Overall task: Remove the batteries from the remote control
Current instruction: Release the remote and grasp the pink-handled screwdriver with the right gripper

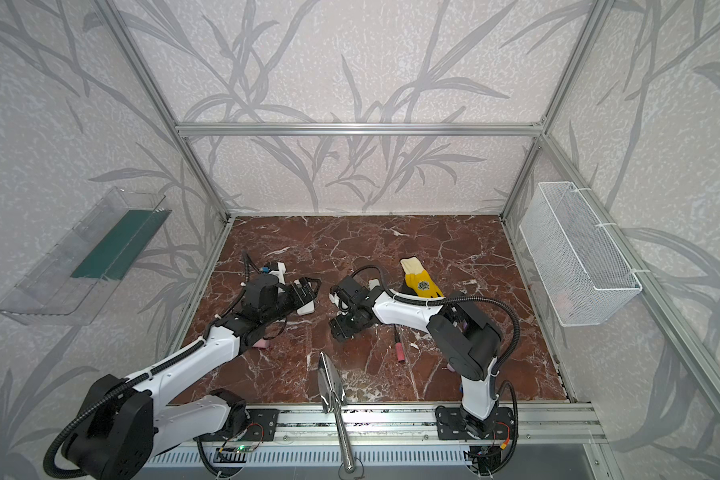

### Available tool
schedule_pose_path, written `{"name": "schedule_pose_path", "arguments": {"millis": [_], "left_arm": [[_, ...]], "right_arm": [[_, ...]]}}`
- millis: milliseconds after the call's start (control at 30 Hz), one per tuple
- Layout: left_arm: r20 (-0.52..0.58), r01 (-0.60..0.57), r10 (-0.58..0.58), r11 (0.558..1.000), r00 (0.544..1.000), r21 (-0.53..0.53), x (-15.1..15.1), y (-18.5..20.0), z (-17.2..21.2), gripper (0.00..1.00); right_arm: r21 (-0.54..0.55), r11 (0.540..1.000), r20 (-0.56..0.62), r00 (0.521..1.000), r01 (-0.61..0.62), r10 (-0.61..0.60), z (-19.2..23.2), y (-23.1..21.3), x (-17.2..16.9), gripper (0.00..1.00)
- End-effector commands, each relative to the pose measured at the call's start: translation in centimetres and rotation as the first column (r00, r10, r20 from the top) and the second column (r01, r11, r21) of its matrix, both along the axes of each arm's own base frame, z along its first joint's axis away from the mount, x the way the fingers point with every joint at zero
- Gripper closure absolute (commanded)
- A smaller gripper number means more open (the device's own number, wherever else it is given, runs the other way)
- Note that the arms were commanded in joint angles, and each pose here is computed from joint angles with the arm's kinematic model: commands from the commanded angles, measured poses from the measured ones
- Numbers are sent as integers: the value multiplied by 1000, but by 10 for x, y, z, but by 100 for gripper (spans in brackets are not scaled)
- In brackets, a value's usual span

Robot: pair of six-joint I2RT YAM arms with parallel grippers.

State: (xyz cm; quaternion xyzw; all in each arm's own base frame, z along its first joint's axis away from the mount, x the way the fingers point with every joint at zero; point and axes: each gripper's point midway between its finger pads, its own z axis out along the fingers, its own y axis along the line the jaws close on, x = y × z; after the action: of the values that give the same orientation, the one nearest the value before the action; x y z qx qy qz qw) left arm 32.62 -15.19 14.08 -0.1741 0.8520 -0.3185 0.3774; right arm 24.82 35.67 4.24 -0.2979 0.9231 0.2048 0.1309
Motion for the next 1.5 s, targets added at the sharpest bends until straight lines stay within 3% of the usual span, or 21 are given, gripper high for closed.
{"name": "schedule_pose_path", "arguments": {"millis": [0,167,300,500,633,1167,1467], "left_arm": [[26,-5,5,1000,1000,10,2,2,11,1],[30,47,-48,999,998,23,1,-5,16,1],[23,82,-83,996,996,38,1,-10,19,0],[28,142,-143,990,989,23,2,-25,26,2],[26,175,-175,984,984,19,2,-37,30,3],[9,217,-217,976,976,22,6,-58,28,4],[-1,214,-214,977,977,23,7,-59,24,5]], "right_arm": [[-22,999,63,997,36,-35,17,-11,7,21],[-115,983,165,979,140,-120,30,-59,6,25],[-166,951,229,948,261,-221,33,-105,-1,36],[-196,914,197,927,356,-319,17,-149,-19,52],[-217,892,180,914,397,-363,5,-169,-30,56],[-132,910,65,920,393,-388,-19,-165,-55,62],[-116,906,41,913,408,-406,-31,-168,-62,79]]}}
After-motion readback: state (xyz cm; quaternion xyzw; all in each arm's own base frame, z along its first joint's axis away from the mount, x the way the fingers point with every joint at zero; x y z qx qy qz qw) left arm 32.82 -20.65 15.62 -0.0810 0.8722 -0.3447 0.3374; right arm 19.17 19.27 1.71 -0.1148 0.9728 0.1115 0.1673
